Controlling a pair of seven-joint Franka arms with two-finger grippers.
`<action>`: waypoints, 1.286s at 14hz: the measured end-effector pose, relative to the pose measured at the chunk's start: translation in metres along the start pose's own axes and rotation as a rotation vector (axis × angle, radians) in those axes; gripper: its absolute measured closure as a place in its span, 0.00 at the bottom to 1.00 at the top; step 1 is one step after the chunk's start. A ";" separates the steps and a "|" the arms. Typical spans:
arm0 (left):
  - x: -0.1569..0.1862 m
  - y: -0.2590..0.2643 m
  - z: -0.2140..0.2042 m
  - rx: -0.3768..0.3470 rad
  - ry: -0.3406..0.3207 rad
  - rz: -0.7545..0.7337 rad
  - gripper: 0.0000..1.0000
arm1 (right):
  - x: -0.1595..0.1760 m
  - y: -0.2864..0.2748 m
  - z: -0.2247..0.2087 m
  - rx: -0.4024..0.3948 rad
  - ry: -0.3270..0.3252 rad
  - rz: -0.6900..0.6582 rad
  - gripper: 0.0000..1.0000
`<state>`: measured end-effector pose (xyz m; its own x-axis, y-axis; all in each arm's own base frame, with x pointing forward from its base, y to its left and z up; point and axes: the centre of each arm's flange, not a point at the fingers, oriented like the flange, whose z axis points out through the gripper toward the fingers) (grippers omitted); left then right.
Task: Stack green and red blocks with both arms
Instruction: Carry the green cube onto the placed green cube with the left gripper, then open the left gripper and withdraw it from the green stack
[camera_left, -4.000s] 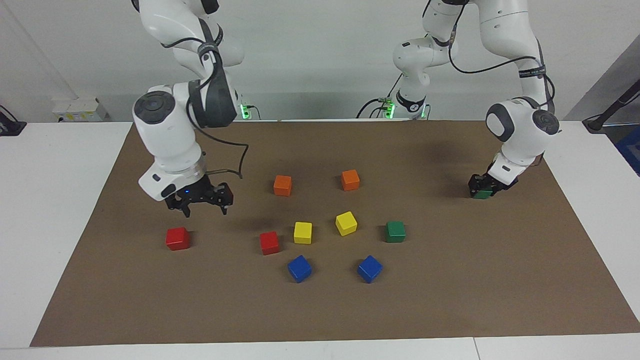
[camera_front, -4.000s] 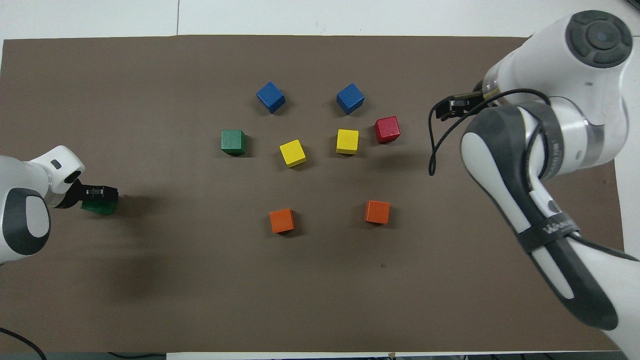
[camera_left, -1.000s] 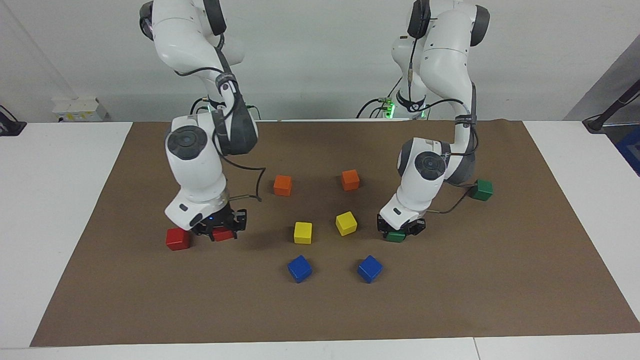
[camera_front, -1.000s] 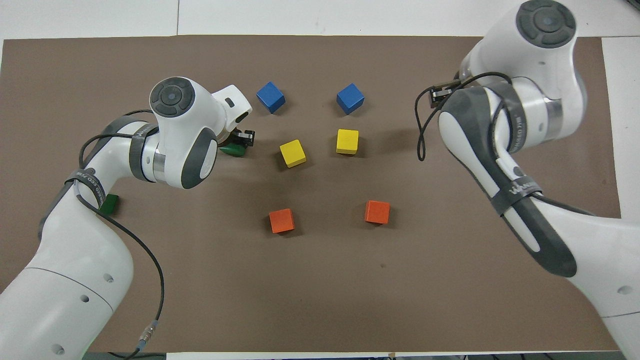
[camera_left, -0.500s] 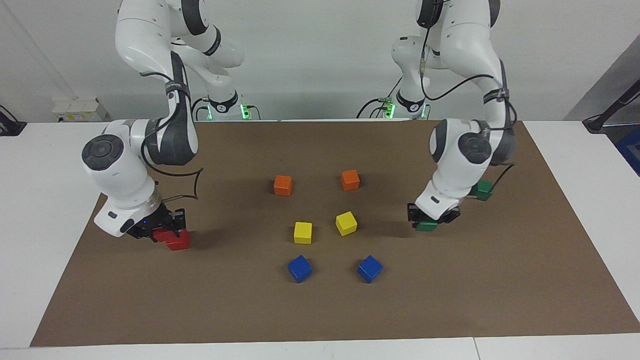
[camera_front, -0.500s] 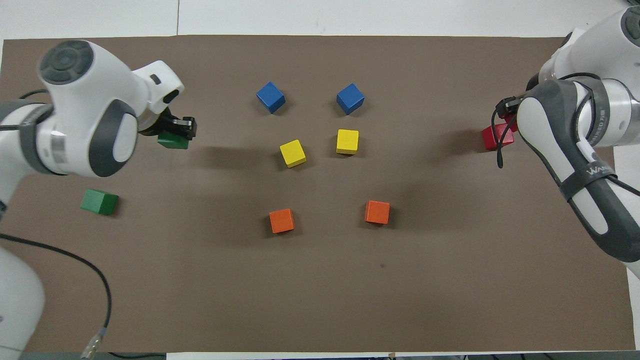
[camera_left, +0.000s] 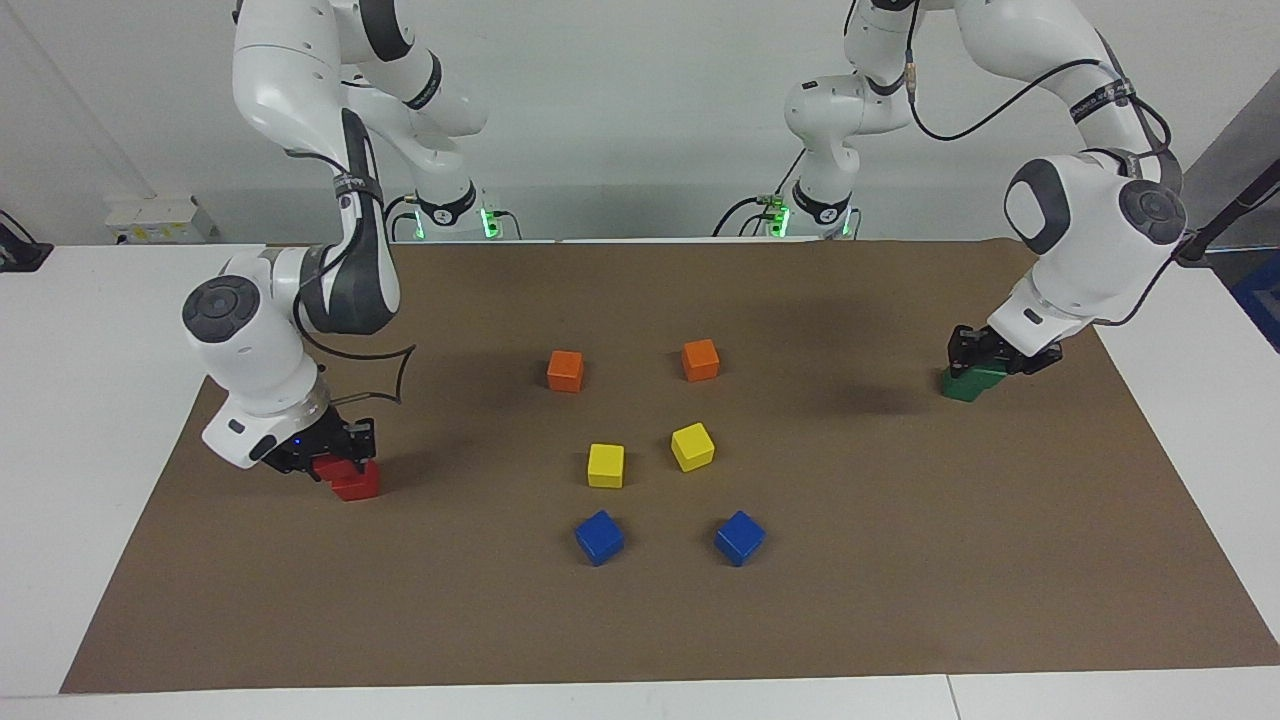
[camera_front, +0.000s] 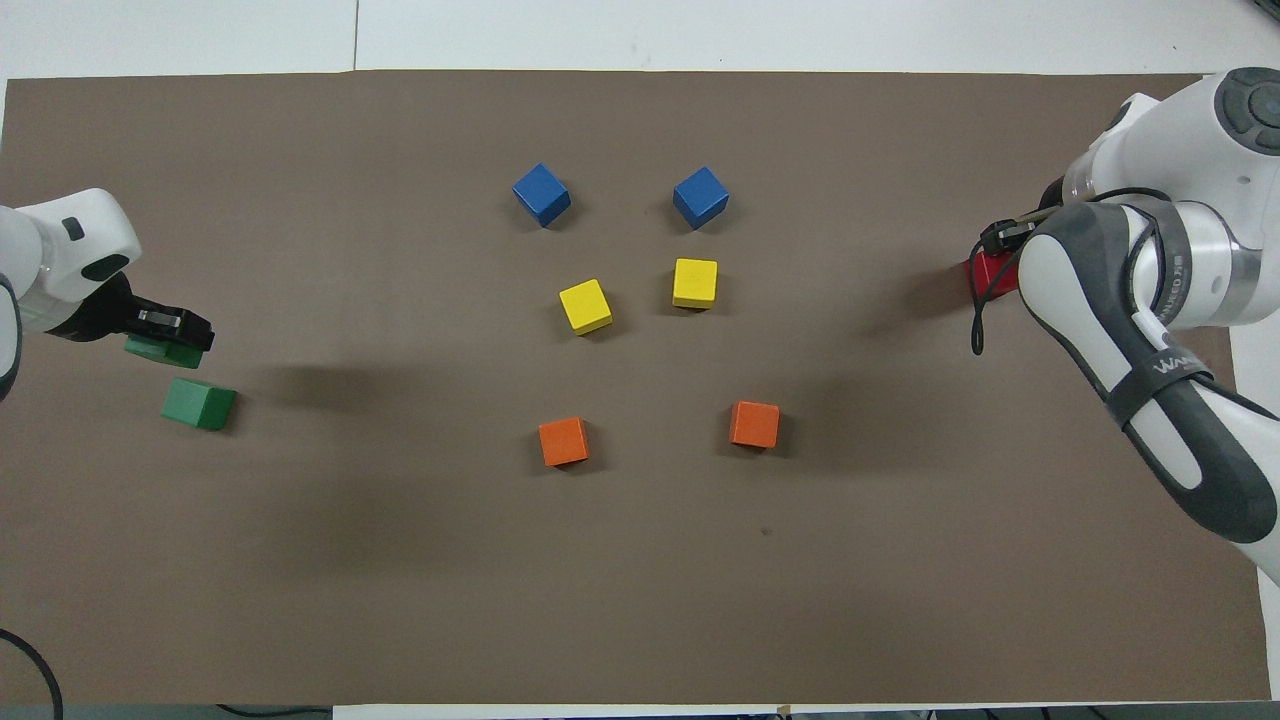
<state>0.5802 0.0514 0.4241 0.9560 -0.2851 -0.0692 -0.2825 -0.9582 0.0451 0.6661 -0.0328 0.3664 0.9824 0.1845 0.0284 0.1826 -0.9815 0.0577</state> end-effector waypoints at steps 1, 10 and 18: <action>-0.008 -0.011 0.009 0.001 0.007 0.010 0.45 | -0.002 0.002 0.002 0.000 0.003 0.015 0.44; -0.044 -0.035 0.058 0.039 0.080 0.097 0.45 | -0.002 0.012 0.003 -0.007 0.059 0.148 0.44; -0.051 -0.033 0.077 0.042 0.083 0.107 0.45 | -0.013 0.016 0.027 -0.006 0.078 0.158 0.44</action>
<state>0.5347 0.0959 0.3498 0.9229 -0.3847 0.0161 -0.3848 -0.9230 0.0059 0.6569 -0.0523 0.3400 0.9929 0.0311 0.1149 0.0253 -0.9983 0.0519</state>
